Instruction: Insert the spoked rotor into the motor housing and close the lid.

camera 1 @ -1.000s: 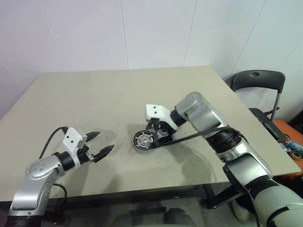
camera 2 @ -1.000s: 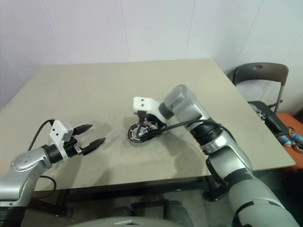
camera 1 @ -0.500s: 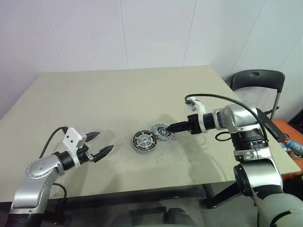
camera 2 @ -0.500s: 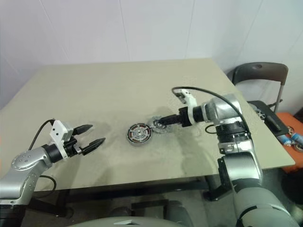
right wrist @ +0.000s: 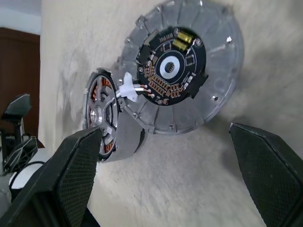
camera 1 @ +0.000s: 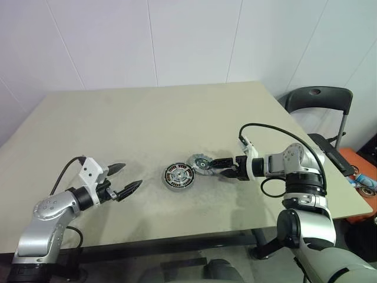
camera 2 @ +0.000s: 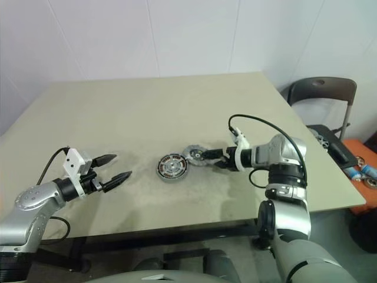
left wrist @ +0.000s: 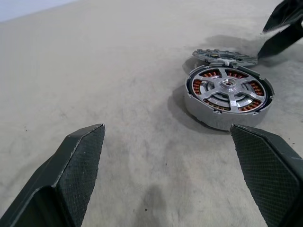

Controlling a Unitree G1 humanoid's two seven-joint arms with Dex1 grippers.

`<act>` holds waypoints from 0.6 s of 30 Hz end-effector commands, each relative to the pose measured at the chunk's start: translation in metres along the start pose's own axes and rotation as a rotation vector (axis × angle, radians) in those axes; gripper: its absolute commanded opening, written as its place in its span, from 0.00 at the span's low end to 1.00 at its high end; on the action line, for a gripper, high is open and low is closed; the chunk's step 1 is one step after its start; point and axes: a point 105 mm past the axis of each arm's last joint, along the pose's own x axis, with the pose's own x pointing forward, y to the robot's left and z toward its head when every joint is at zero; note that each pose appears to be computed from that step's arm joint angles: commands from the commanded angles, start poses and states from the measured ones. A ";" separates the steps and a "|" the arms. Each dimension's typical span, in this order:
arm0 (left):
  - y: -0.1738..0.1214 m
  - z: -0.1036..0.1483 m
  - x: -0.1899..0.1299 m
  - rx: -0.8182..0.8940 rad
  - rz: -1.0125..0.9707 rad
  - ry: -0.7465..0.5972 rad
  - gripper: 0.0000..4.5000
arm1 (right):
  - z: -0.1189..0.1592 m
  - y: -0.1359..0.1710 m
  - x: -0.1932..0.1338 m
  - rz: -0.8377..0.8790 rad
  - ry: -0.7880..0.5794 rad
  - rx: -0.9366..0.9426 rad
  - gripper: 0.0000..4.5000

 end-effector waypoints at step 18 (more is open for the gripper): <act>0.001 0.017 0.001 0.050 0.009 -0.025 1.00 | 0.007 0.023 0.014 0.097 -0.064 0.081 1.00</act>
